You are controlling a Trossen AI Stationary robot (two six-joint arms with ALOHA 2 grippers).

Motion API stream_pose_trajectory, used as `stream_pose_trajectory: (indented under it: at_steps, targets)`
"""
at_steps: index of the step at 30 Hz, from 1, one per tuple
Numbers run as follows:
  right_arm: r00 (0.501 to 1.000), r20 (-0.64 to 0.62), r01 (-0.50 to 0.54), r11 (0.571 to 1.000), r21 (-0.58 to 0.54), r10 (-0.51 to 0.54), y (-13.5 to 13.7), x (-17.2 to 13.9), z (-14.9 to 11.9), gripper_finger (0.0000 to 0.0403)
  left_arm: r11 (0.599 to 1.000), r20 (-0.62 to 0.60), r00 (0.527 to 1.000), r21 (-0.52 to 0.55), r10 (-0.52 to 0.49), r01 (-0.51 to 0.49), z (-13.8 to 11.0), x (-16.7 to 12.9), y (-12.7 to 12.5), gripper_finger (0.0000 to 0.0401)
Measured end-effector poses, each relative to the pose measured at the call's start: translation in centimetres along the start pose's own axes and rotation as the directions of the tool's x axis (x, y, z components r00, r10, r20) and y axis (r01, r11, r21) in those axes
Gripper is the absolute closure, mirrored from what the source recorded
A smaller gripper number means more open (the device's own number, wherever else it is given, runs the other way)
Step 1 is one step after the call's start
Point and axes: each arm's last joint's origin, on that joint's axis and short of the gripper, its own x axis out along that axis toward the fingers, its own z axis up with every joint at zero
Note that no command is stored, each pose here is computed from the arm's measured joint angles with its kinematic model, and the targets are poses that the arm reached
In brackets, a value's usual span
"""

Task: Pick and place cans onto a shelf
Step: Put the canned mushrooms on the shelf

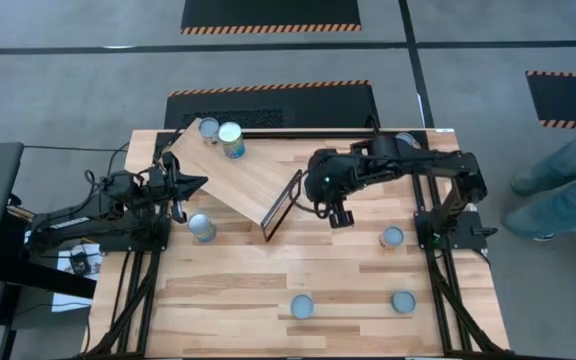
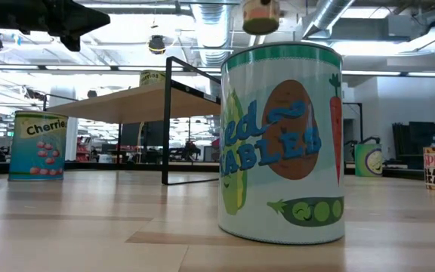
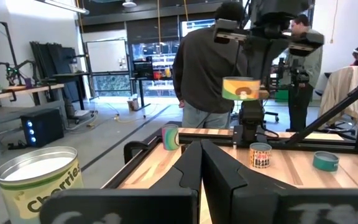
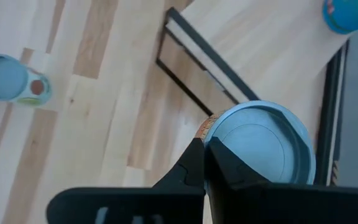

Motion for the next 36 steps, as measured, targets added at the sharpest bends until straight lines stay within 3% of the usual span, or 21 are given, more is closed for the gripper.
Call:
stream_pose_trajectory:
  at_steps: [13, 24, 36]
  targets:
    - [0.994, 0.079, 0.078, 0.996, -0.031, -0.075, -3.7, 0.2, 0.0, 0.0389, 1.0, -0.003, 1.0, 0.001, 0.019, -0.019, 0.0, 0.0, 0.1, 0.0401]
    - [0.962, 0.245, 0.131, 0.99, -0.043, -0.116, -7.0, 0.1, 0.6, 0.0389, 1.0, -0.013, 1.0, 0.006, 0.026, -0.026, -0.1, 0.0, 0.1, 0.0401]
    - [0.939, 0.33, 0.14, 0.983, -0.119, -0.094, -10.1, 4.4, 2.1, 0.0388, 0.999, -0.017, 0.999, 0.007, 0.032, -0.032, -0.1, 0.0, 0.1, 0.0401]
